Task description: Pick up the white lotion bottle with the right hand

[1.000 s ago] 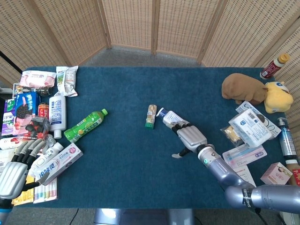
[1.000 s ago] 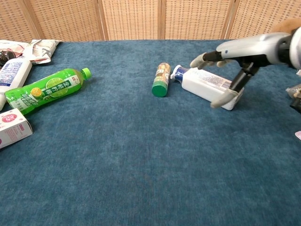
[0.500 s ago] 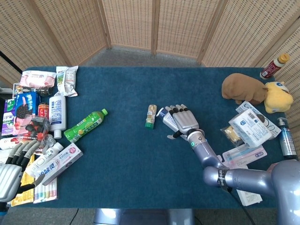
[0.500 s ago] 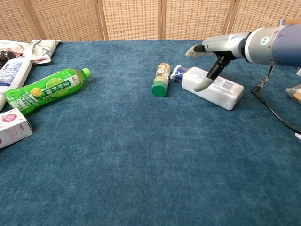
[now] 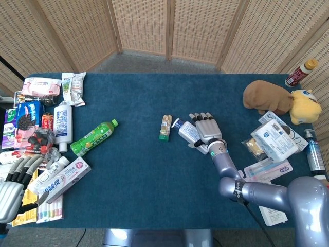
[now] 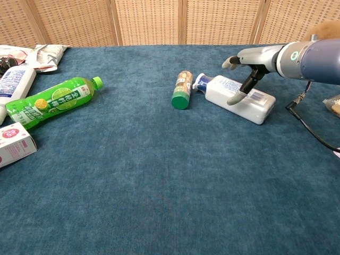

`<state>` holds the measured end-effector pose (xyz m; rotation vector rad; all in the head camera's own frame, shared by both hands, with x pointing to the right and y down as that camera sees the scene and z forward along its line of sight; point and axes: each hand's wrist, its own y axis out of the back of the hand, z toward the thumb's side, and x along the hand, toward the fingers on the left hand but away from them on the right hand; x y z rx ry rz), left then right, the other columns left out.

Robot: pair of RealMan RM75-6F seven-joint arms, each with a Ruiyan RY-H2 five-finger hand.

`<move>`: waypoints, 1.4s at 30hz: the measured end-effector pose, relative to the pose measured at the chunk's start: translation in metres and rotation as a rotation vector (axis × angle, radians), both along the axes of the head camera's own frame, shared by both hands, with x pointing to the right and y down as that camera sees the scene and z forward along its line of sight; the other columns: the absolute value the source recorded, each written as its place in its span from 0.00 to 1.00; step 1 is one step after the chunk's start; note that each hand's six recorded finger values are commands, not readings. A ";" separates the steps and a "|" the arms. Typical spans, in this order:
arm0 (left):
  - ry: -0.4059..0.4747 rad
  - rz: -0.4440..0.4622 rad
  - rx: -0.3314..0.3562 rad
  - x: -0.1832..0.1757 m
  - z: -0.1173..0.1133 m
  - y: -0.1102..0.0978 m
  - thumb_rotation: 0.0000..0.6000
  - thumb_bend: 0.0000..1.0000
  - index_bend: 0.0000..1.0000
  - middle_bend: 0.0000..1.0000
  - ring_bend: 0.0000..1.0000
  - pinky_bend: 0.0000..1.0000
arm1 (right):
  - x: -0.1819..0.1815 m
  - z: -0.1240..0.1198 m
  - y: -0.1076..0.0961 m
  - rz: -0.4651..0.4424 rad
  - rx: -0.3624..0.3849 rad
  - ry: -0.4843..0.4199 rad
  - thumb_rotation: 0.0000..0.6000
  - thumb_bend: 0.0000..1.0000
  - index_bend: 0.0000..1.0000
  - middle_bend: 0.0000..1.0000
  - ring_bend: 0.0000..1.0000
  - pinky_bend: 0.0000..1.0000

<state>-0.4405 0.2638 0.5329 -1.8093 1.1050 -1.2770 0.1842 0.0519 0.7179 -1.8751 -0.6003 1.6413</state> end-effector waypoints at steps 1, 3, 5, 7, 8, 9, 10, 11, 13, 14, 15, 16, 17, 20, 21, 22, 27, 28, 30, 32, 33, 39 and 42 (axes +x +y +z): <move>-0.002 -0.002 0.000 -0.001 0.000 0.001 1.00 0.31 0.00 0.00 0.00 0.00 | 0.002 0.002 -0.001 0.004 -0.004 0.005 0.77 0.18 0.00 0.00 0.00 0.00; -0.002 -0.008 -0.002 -0.002 -0.001 0.002 1.00 0.31 0.00 0.00 0.00 0.00 | 0.006 0.007 -0.001 0.014 -0.015 0.018 0.81 0.19 0.00 0.00 0.00 0.00; -0.001 -0.011 -0.002 -0.003 -0.002 0.003 1.00 0.31 0.00 0.00 0.00 0.00 | 0.009 0.011 -0.001 0.022 -0.028 0.028 0.90 0.19 0.00 0.08 0.07 0.07; 0.004 -0.009 0.001 -0.002 -0.002 0.003 1.00 0.31 0.00 0.00 0.00 0.00 | 0.011 0.015 0.001 0.030 -0.041 0.035 0.99 0.20 0.03 0.32 0.34 0.34; 0.006 -0.008 0.002 -0.002 -0.003 0.004 1.00 0.31 0.00 0.00 0.00 0.00 | 0.011 0.015 0.001 0.035 -0.042 0.033 1.00 0.20 0.12 0.50 0.53 0.52; 0.007 -0.006 0.004 -0.002 -0.003 0.004 1.00 0.31 0.00 0.00 0.00 0.00 | 0.011 0.015 0.001 0.041 -0.042 0.025 1.00 0.21 0.22 0.65 0.66 0.65; 0.008 -0.004 0.005 -0.001 -0.003 0.004 1.00 0.31 0.00 0.00 0.00 0.00 | 0.011 0.014 0.001 0.045 -0.042 0.017 1.00 0.20 0.35 0.79 0.79 0.76; 0.009 -0.002 0.005 -0.001 -0.003 0.004 1.00 0.31 0.00 0.00 0.00 0.00 | 0.010 0.014 0.001 0.048 -0.041 0.009 1.00 0.20 0.45 0.88 0.87 0.84; 0.013 0.003 0.003 0.001 -0.003 0.005 1.00 0.31 0.00 0.00 0.00 0.00 | 0.012 0.012 0.001 0.059 -0.039 -0.008 1.00 0.20 0.55 0.98 0.97 0.93; 0.015 0.004 0.003 0.001 -0.003 0.005 1.00 0.31 0.00 0.00 0.00 0.00 | 0.014 0.012 0.001 0.068 -0.040 -0.016 1.00 0.20 0.58 0.99 0.99 0.96; 0.015 0.004 0.003 0.001 -0.003 0.005 1.00 0.31 0.00 0.00 0.00 0.00 | 0.017 0.011 0.001 0.082 -0.041 -0.026 1.00 0.20 0.60 1.00 1.00 0.98; 0.015 0.003 0.004 0.001 -0.003 0.006 1.00 0.31 0.00 0.00 0.00 0.00 | 0.019 0.010 0.001 0.091 -0.039 -0.034 1.00 0.20 0.61 1.00 1.00 0.99; 0.016 0.001 0.004 0.000 -0.003 0.006 1.00 0.31 0.00 0.00 0.00 0.00 | 0.021 0.009 0.001 0.100 -0.036 -0.042 1.00 0.20 0.63 1.00 1.00 1.00; 0.019 -0.005 0.007 -0.001 -0.003 0.005 1.00 0.31 0.00 0.00 0.00 0.00 | 0.026 0.001 -0.002 0.130 -0.013 -0.080 1.00 0.20 0.67 1.00 1.00 1.00; 0.020 -0.006 0.007 -0.001 -0.003 0.005 1.00 0.31 0.00 0.00 0.00 0.00 | 0.028 -0.004 -0.003 0.139 0.001 -0.097 1.00 0.20 0.67 1.00 1.00 1.00; 0.021 -0.005 0.006 -0.001 -0.002 0.005 1.00 0.31 0.00 0.00 0.00 0.00 | 0.030 -0.008 -0.004 0.145 0.013 -0.110 1.00 0.20 0.67 1.00 1.00 1.00; 0.033 0.000 -0.002 0.003 0.002 0.005 1.00 0.31 0.00 0.00 0.00 0.00 | 0.036 -0.040 -0.005 0.174 0.071 -0.207 1.00 0.20 0.67 1.00 1.00 1.00; 0.034 0.002 -0.003 0.004 0.002 0.005 1.00 0.31 0.00 0.00 0.00 0.00 | 0.037 -0.046 -0.005 0.177 0.081 -0.224 1.00 0.20 0.67 1.00 1.00 1.00; 0.036 0.005 -0.008 0.006 0.003 0.006 1.00 0.31 0.00 0.00 0.00 0.00 | 0.039 -0.063 -0.006 0.185 0.105 -0.262 1.00 0.20 0.67 1.00 1.00 1.00; 0.039 0.007 -0.013 0.007 0.004 0.006 1.00 0.31 0.00 0.00 0.00 0.00 | 0.041 -0.077 -0.005 0.193 0.123 -0.295 1.00 0.20 0.67 1.00 1.00 1.00; 0.039 0.010 -0.014 0.008 0.004 0.006 1.00 0.31 0.00 0.00 0.00 0.00 | 0.041 -0.086 -0.005 0.199 0.134 -0.317 1.00 0.20 0.66 1.00 1.00 1.00; 0.044 0.016 -0.007 0.010 0.002 0.006 1.00 0.30 0.00 0.00 0.00 0.00 | 0.038 -0.125 -0.003 0.211 0.167 -0.411 1.00 0.19 0.66 1.00 1.00 1.00; 0.046 0.013 -0.007 0.009 0.002 0.007 1.00 0.30 0.00 0.00 0.00 0.00 | 0.034 -0.137 -0.001 0.214 0.172 -0.451 1.00 0.19 0.66 1.00 1.00 1.00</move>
